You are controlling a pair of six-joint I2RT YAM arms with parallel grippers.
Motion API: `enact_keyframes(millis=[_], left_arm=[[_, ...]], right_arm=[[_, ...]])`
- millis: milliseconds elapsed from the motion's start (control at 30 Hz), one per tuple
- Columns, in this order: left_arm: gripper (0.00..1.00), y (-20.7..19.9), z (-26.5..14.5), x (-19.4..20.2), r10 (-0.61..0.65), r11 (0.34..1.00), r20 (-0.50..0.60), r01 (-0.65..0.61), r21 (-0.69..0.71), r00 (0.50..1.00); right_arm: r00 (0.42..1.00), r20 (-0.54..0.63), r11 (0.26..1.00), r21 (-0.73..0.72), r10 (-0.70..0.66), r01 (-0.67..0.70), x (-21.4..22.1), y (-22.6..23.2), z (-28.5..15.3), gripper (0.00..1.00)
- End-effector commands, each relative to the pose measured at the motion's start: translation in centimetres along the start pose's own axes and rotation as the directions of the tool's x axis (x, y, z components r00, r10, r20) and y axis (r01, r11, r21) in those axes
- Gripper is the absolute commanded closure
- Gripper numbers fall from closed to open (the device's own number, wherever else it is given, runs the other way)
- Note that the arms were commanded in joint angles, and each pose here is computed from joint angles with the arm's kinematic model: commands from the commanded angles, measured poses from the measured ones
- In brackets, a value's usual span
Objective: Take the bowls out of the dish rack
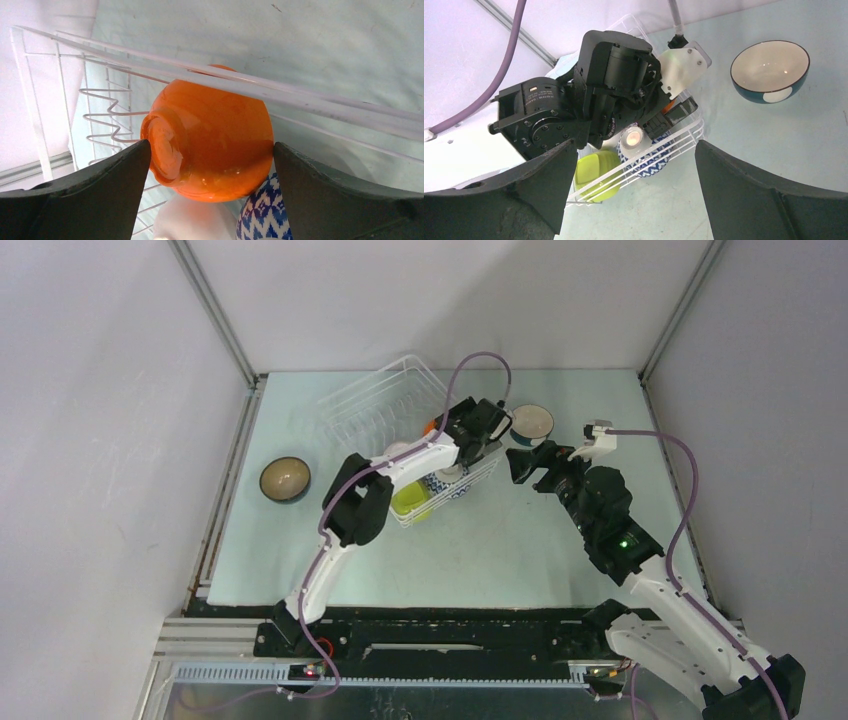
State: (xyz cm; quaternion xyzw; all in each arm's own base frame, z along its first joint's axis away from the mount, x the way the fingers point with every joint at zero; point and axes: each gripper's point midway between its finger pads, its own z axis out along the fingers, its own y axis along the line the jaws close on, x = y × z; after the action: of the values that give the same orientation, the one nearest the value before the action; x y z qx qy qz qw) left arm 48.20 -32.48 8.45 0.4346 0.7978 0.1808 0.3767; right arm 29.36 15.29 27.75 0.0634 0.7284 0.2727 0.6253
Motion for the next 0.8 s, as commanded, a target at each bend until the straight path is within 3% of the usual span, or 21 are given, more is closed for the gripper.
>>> enact_keyframes(millis=[0,200,767], left_arm=[[0.0,0.7,1.6,1.7,0.074,0.993,-0.075,-0.08,-0.082,0.994],[0.01,1.2,1.4,1.7,0.077,0.991,-0.075,-0.085,-0.102,0.994],[0.24,5.6,-0.9,0.6,0.007,0.963,-0.021,-0.013,-0.27,1.0]], right_arm=[[0.999,0.039,1.0,-0.013,0.002,-0.002,-1.0,0.3,0.0,0.05],[0.999,0.036,1.0,-0.014,0.001,0.0,-0.9,0.2,0.1,0.05],[0.999,0.036,1.0,-0.013,0.005,-0.004,-1.0,0.1,0.0,0.05]])
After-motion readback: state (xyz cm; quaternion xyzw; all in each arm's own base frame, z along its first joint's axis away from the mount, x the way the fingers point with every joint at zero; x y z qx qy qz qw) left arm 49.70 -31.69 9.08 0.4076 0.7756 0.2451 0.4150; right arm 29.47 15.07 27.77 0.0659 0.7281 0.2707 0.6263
